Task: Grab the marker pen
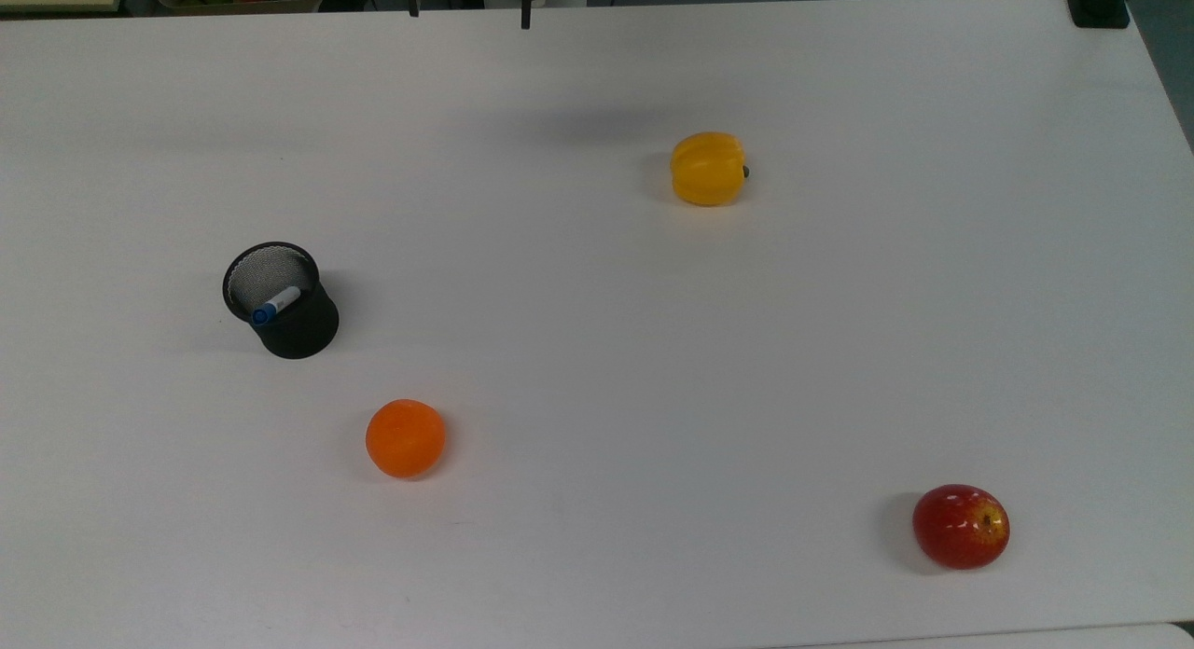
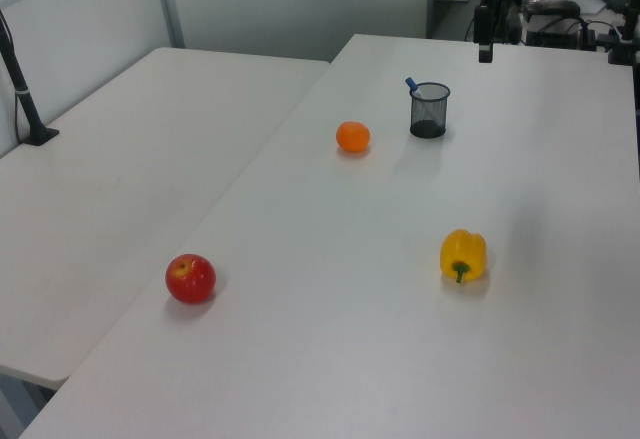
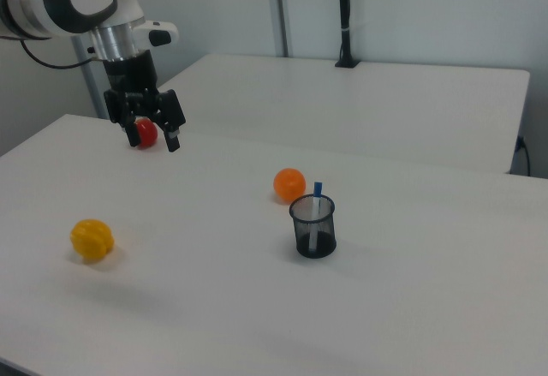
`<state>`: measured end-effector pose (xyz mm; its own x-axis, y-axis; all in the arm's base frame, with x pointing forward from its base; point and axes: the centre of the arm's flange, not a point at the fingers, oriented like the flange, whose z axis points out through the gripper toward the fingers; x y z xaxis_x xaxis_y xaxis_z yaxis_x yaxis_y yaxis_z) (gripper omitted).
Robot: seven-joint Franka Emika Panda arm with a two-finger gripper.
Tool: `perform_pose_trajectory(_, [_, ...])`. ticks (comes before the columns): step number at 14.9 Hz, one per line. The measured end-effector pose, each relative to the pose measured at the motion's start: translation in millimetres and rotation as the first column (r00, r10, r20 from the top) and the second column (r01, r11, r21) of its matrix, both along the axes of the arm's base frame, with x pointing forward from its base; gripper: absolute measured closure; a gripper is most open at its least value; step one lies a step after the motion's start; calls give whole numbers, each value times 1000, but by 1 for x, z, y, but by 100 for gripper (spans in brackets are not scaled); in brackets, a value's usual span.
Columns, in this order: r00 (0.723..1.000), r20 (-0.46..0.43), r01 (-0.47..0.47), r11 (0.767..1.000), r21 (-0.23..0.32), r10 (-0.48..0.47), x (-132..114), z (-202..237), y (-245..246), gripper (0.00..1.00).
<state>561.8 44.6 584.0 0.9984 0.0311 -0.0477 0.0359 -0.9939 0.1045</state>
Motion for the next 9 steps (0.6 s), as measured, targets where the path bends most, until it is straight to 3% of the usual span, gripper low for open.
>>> perform_pose_trajectory(9, [1000, -9, -17, 1000, 1, 17, 2, -3, -14, 0])
